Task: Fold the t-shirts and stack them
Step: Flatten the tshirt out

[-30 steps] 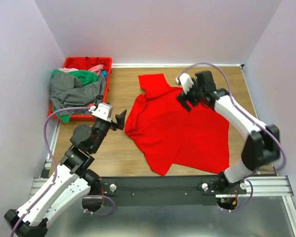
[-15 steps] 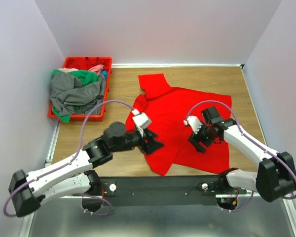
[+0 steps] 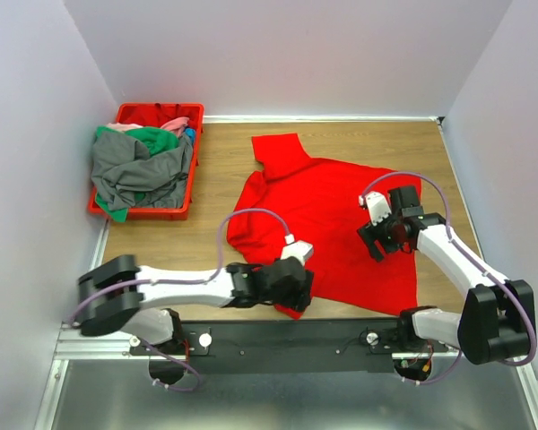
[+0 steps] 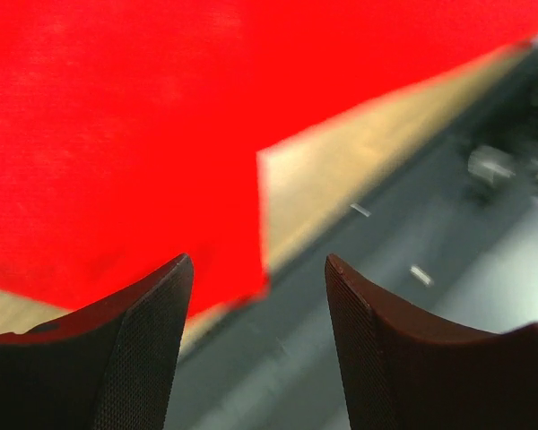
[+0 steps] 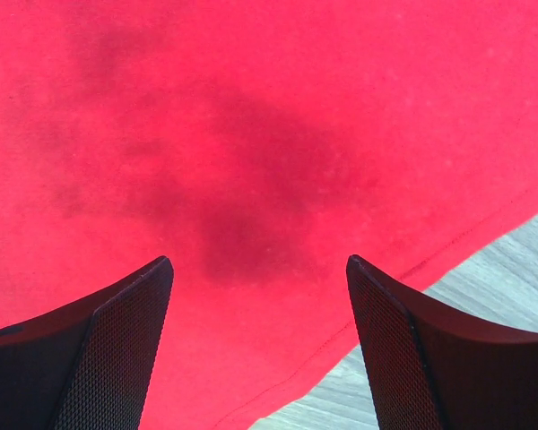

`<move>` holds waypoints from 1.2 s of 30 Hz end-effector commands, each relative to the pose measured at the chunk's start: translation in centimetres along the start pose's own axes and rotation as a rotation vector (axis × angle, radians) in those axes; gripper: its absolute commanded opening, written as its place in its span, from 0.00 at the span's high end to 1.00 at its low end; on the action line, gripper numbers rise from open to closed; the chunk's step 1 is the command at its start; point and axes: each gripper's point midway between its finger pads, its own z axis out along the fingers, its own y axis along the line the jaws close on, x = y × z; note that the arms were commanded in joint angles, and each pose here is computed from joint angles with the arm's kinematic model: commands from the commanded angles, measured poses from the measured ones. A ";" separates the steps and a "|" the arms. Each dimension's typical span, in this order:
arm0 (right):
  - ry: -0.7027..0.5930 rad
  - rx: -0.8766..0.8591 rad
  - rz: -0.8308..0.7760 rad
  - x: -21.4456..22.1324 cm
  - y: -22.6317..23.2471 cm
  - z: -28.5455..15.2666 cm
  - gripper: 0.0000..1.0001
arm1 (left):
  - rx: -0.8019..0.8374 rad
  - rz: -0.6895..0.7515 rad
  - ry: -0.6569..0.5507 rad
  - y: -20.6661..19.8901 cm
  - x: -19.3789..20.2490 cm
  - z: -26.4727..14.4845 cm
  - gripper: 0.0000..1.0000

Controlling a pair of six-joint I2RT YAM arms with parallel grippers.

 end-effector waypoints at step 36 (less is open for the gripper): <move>0.073 0.110 0.127 0.9 -5.9 1.0 0.16 | 0.171 -0.086 0.106 -3.5 4.8 -8.3 0.57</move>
